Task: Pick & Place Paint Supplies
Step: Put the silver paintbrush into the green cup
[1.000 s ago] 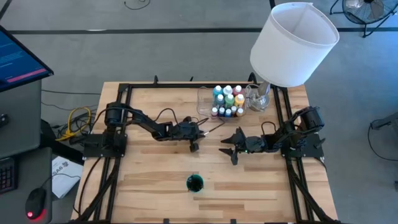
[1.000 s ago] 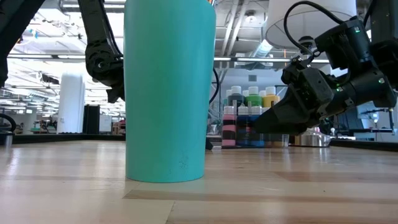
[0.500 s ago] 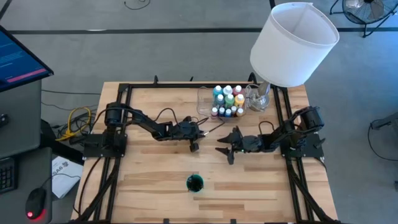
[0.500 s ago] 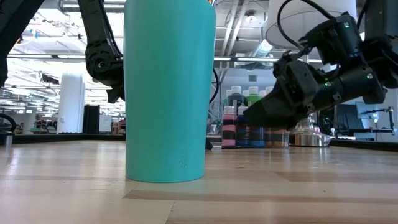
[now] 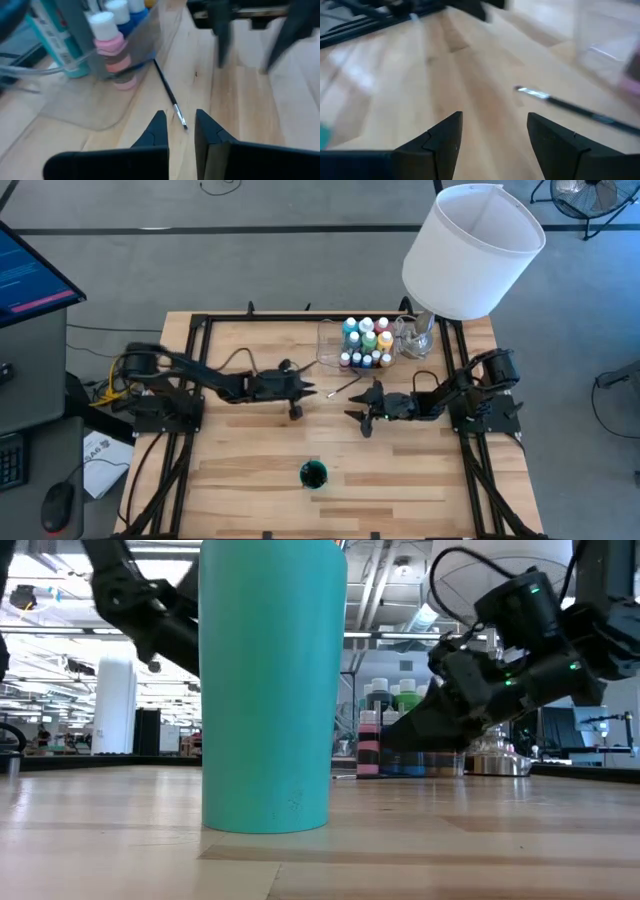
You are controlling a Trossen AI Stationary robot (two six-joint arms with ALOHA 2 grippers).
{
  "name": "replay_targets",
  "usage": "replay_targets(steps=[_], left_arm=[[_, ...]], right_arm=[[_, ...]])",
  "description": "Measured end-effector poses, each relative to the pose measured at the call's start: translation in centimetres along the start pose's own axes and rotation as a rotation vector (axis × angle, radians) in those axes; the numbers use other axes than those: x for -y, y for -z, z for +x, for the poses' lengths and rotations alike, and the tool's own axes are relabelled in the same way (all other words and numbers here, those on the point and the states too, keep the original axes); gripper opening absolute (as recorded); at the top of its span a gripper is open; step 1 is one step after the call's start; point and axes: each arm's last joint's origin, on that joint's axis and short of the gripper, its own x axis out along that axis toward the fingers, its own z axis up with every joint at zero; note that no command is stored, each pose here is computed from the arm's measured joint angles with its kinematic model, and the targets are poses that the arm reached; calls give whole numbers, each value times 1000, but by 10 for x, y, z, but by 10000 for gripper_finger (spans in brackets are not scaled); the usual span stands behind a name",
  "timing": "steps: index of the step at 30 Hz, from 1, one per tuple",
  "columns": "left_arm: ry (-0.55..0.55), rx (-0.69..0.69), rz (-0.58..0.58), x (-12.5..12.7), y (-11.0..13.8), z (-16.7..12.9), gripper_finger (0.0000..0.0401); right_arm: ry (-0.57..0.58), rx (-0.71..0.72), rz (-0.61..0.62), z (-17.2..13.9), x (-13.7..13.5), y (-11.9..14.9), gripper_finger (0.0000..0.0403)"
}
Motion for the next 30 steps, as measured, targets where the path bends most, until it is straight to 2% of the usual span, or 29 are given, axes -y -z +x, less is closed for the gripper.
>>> replay_targets(steps=[7, 13, 21, 25, 30], left_arm=[[3, 104, -61, -12, -4, -48, 0], [6, 139, -120, -20, 12, -76, 0], [7, 145, -146, -23, 30, -90, 0], [8, 138, -147, -23, 35, -91, 0], [7, 132, -145, -24, 41, -92, 0]], right_arm=[[128, 18, 57, 8, 34, -11, 214], [174, -95, 65, 21, 54, -17, 196], [194, -166, -84, 46, 48, -44, 165], [212, -257, -152, 52, 46, -49, 153], [235, -290, -131, 56, 49, -56, 140]])
